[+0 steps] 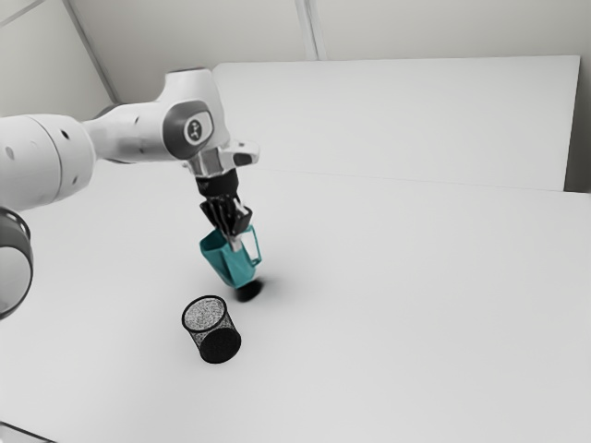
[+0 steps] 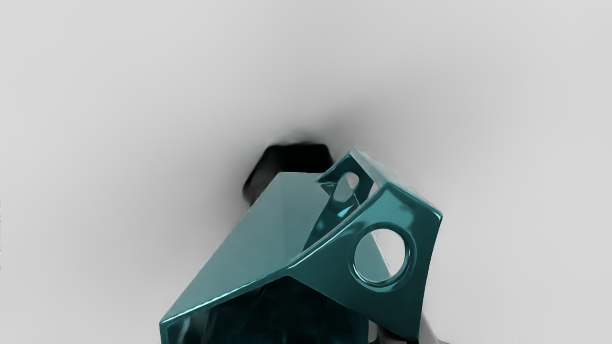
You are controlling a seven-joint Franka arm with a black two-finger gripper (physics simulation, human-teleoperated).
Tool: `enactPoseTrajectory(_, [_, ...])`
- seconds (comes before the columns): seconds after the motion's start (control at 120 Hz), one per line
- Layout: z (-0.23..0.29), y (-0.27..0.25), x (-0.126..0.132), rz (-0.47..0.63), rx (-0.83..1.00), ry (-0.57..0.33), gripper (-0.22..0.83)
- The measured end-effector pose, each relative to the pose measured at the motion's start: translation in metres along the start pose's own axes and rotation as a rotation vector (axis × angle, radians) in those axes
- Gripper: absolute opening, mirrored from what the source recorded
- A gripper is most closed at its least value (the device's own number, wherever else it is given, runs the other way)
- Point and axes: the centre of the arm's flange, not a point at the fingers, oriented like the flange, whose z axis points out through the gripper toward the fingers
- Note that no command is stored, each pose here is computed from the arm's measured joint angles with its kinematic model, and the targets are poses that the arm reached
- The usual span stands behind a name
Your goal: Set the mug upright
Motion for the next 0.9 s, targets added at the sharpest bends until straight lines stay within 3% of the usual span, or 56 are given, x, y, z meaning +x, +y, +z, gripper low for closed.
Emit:
enactPoseTrajectory(0.342, [0.034, 0.004, 0.004, -0.005, 0.042, -0.12, -0.17])
enactPoseTrajectory(0.65, [0.054, 0.002, 0.009, -0.023, 0.07, -0.172, -0.17])
enactPoseTrajectory(0.9, [0.047, 0.01, 0.012, -0.013, 0.095, -0.165, 0.33])
